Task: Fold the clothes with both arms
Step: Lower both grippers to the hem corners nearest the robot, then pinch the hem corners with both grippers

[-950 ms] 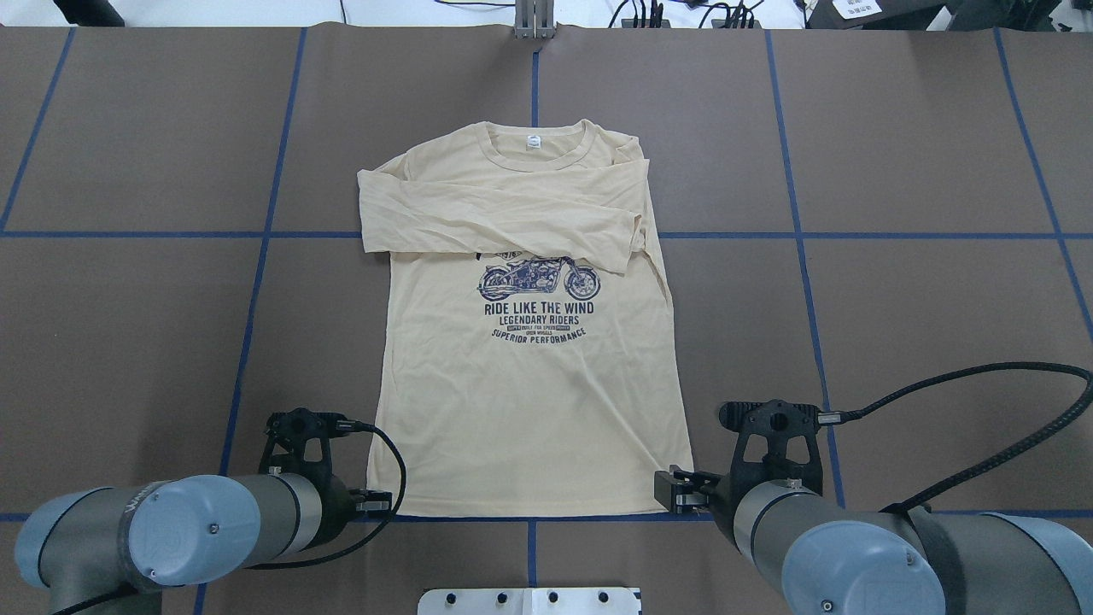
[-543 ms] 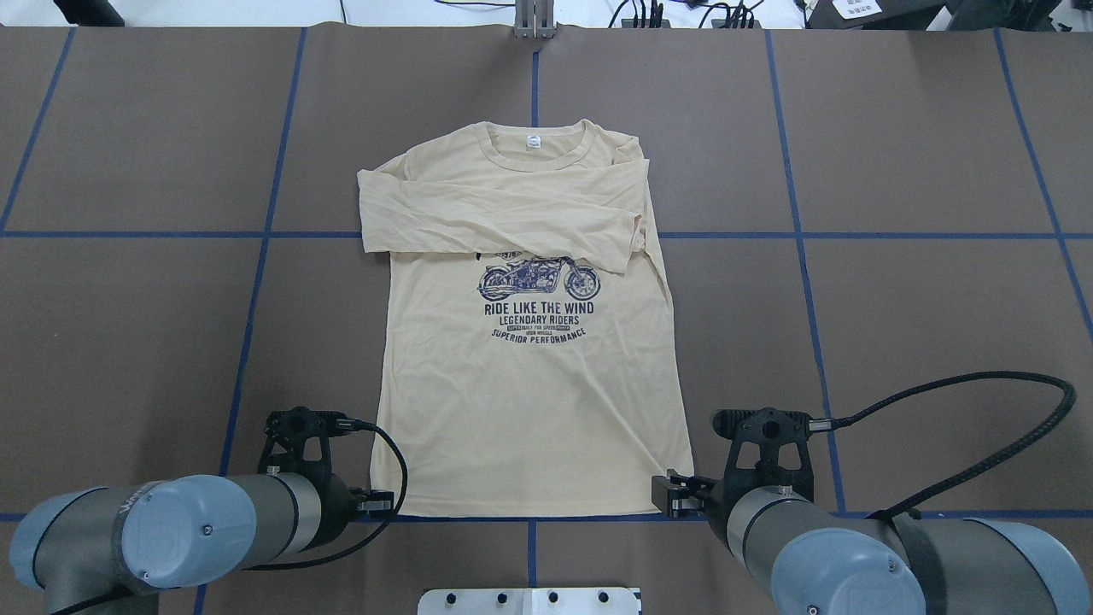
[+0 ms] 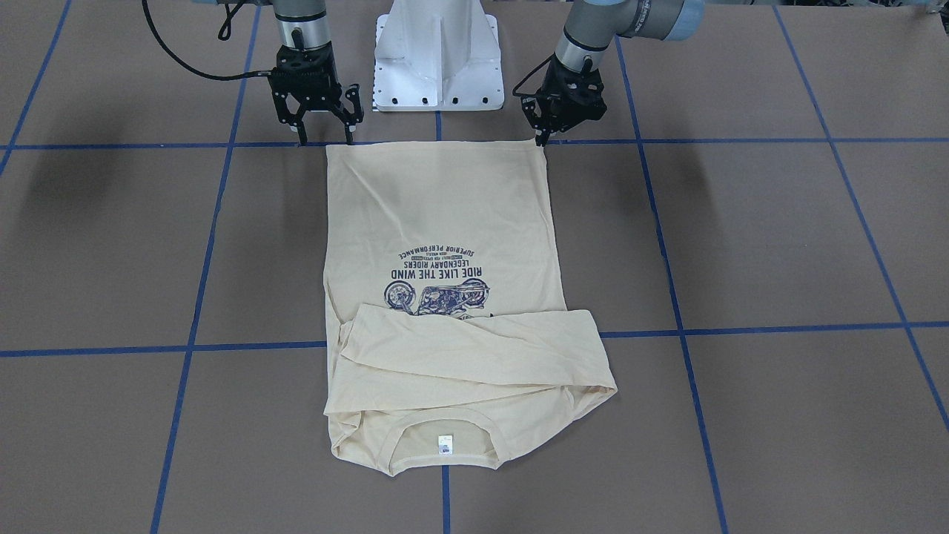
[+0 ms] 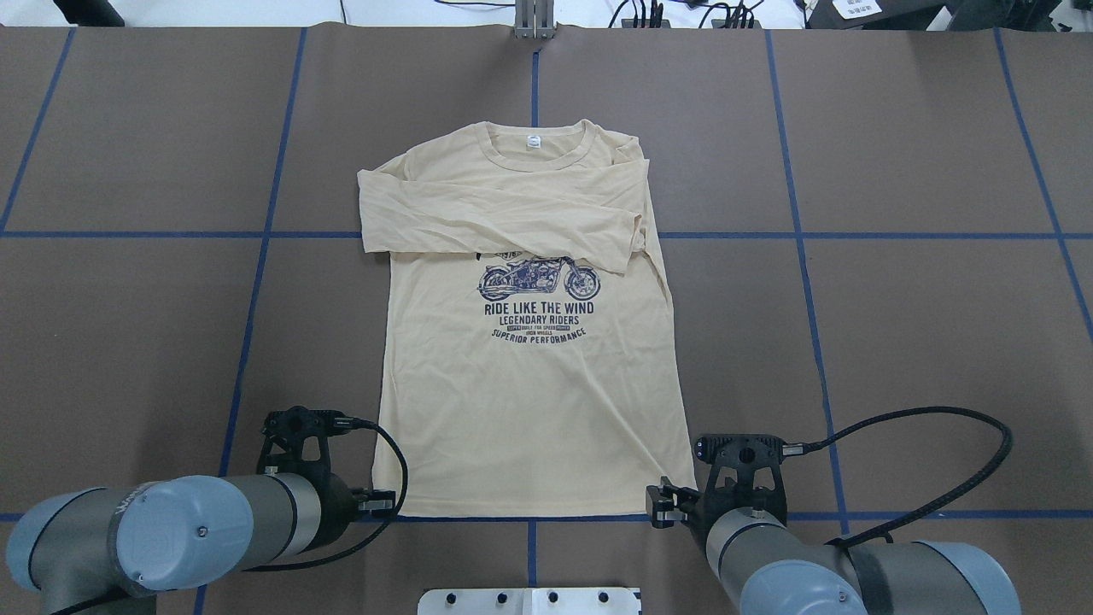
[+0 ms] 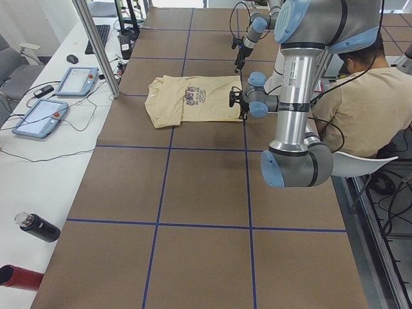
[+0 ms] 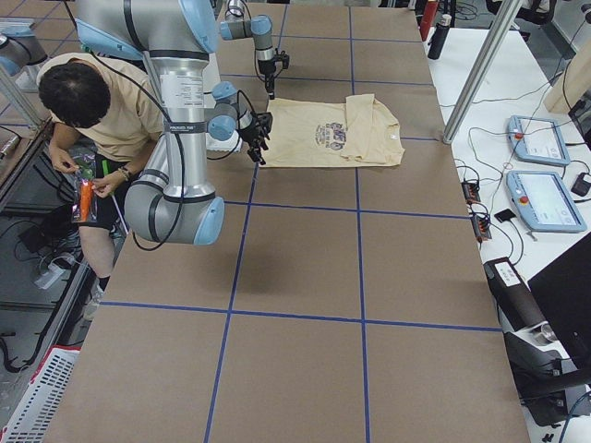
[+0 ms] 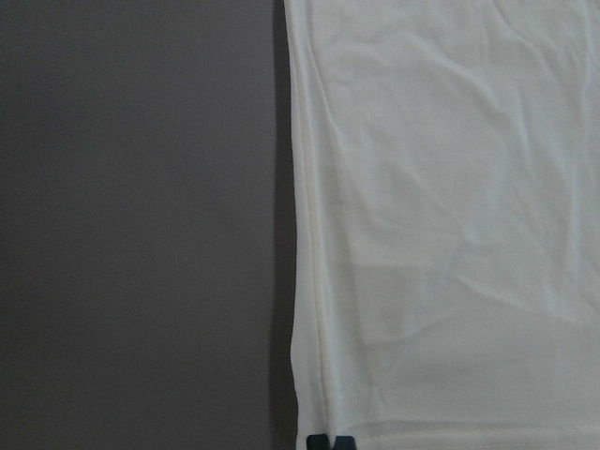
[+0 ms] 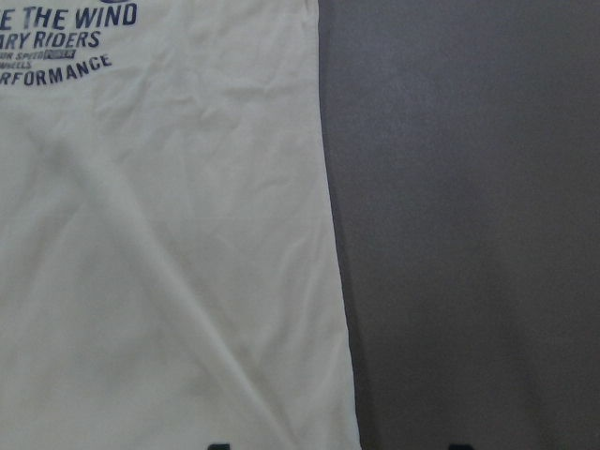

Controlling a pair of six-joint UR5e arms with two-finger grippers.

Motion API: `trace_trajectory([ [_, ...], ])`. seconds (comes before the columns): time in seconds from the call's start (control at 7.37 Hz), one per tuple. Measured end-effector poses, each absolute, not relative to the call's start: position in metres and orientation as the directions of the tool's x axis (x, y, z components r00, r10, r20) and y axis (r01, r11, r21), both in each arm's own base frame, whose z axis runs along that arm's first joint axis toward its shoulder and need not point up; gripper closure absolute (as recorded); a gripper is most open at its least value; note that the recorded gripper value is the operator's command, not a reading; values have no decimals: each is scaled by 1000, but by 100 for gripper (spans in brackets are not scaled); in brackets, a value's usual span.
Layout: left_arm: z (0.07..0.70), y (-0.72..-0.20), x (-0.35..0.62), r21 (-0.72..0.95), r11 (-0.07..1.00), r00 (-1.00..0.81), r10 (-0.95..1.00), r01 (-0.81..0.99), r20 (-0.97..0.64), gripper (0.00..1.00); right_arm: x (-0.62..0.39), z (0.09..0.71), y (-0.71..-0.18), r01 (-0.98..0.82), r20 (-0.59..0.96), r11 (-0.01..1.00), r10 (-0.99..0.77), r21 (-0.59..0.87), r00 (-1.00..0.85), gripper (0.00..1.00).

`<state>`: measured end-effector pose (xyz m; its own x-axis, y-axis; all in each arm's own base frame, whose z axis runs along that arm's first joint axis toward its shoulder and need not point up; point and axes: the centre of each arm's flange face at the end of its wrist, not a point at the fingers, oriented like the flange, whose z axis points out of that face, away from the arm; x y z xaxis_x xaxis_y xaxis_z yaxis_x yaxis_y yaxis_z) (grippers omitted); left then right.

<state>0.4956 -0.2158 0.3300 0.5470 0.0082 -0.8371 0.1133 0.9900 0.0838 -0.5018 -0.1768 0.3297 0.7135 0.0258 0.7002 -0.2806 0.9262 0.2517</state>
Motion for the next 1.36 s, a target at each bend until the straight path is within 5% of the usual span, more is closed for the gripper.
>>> trace_trajectory([
  [1.36,330,-214,496,80,990,546,5,113,-838,100,-521,347,-162,-266,674,923,9,279,739,51],
])
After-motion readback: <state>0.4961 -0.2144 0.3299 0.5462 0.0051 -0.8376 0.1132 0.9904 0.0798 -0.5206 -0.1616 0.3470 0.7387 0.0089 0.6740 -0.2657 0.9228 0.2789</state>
